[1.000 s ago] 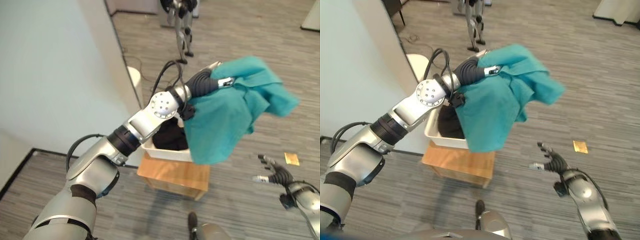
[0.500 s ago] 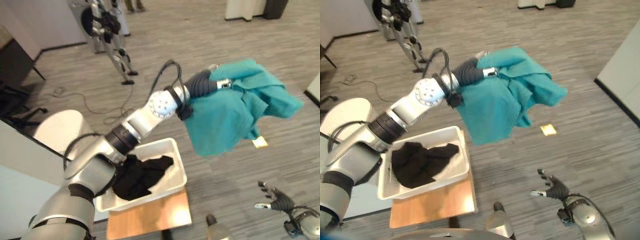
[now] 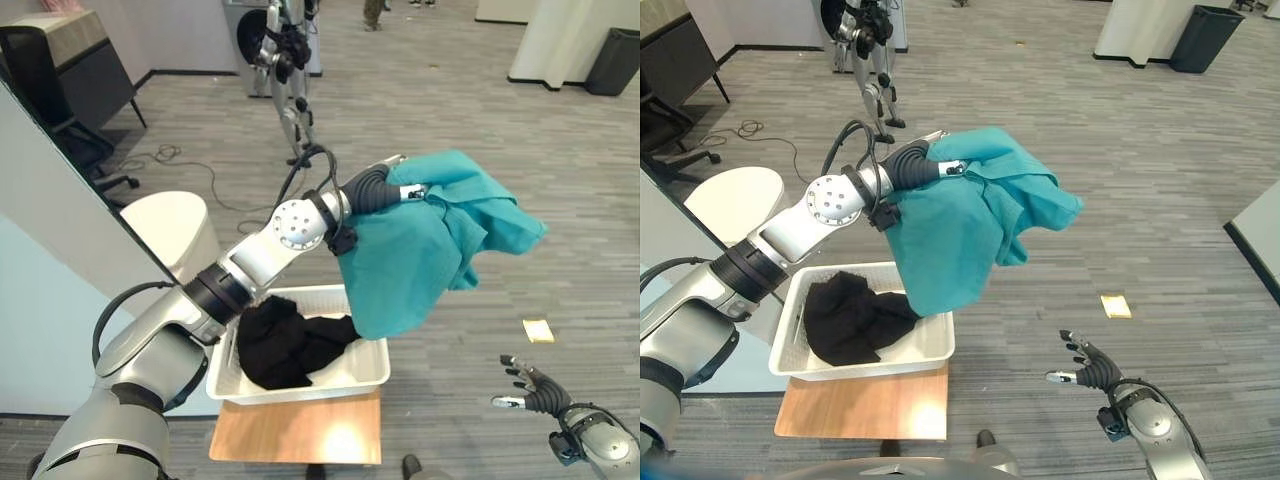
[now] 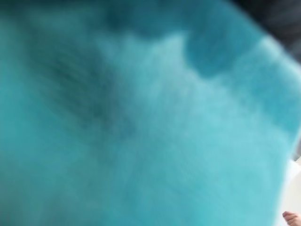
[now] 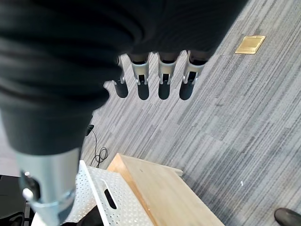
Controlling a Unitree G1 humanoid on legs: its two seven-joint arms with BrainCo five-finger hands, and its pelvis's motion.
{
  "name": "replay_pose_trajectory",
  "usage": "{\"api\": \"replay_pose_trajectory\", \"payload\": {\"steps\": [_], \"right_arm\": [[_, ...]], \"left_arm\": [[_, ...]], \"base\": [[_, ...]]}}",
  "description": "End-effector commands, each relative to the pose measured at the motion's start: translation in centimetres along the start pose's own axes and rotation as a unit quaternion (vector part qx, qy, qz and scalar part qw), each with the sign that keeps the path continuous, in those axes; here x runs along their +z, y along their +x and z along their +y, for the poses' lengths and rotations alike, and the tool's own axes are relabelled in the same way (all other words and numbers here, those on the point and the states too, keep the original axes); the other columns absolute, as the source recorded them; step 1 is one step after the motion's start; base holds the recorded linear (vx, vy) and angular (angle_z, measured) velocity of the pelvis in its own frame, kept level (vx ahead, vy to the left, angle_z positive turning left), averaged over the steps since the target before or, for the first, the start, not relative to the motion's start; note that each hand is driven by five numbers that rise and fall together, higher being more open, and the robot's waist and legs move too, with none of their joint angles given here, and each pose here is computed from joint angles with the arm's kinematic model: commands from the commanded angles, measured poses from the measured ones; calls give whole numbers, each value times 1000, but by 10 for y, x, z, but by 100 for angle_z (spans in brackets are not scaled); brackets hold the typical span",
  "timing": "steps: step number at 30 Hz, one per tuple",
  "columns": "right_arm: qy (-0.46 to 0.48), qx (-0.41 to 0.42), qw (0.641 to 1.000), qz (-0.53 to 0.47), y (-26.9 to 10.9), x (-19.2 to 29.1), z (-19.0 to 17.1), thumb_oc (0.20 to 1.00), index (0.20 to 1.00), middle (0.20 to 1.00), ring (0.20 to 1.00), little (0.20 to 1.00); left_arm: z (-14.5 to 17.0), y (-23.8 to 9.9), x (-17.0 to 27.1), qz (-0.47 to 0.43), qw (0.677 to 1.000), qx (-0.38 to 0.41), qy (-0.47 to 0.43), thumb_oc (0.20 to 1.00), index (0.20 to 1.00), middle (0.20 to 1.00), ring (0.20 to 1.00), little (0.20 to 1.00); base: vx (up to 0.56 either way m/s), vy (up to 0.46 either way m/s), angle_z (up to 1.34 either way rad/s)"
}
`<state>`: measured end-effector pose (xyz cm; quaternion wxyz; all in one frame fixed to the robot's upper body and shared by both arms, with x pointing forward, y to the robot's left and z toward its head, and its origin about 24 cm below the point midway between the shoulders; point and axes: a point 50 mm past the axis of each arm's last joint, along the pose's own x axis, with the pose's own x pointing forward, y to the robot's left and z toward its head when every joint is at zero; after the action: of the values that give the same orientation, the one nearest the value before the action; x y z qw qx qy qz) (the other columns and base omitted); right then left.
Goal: Pick up bed clothes into laundry basket.
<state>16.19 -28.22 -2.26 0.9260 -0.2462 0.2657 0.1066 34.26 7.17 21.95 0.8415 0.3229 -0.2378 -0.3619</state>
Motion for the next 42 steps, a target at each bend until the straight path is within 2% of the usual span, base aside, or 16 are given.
{"api": "replay_pose_trajectory", "payload": {"steps": [1, 6, 7, 14, 19, 24, 33, 34, 42], "right_arm": [[-36, -33, 998, -29, -5, 12, -26, 1000, 1000, 1000, 1000, 1000], [-37, -31, 998, -33, -5, 14, -26, 1000, 1000, 1000, 1000, 1000], [-38, -34, 998, -33, -6, 13, -27, 1000, 1000, 1000, 1000, 1000], [-32, -36, 998, -32, -8, 11, -25, 1000, 1000, 1000, 1000, 1000], [-22, -37, 998, -51, -3, 17, -20, 1000, 1000, 1000, 1000, 1000], [-23, -41, 997, -65, -2, 23, -20, 1000, 1000, 1000, 1000, 1000], [-38, -49, 995, -84, 1, 35, -24, 1000, 1000, 1000, 1000, 1000], [-40, -51, 994, -87, 0, 36, -25, 1000, 1000, 1000, 1000, 1000], [-54, -65, 993, -83, -3, 36, -34, 1000, 1000, 1000, 1000, 1000]], "left_arm": [[68, 0, 17, 5, 985, 106, 136, 200, 200, 200, 200, 200], [86, -12, -3, 66, 977, 129, 157, 200, 200, 200, 200, 200], [101, -26, -16, 110, 967, 144, 177, 200, 200, 200, 200, 200], [118, -59, -38, 178, 950, 169, 194, 200, 200, 200, 200, 200], [113, -75, -50, 198, 945, 167, 202, 200, 200, 200, 200, 200], [92, -87, -66, 210, 948, 163, 176, 200, 200, 200, 200, 200], [77, -97, -88, 242, 942, 177, 151, 200, 200, 200, 200, 200], [77, -94, -86, 236, 942, 176, 160, 1000, 1000, 1000, 1000, 1000], [72, -87, -73, 220, 943, 123, 218, 1000, 1000, 1000, 1000, 1000]], "base": [[0, 0, 0], [-62, 8, -2], [-108, -9, 1], [-68, -6, -9], [-58, 5, 2], [-49, 6, 14], [-18, 3, 1], [0, 0, 0], [0, 0, 0]]}}
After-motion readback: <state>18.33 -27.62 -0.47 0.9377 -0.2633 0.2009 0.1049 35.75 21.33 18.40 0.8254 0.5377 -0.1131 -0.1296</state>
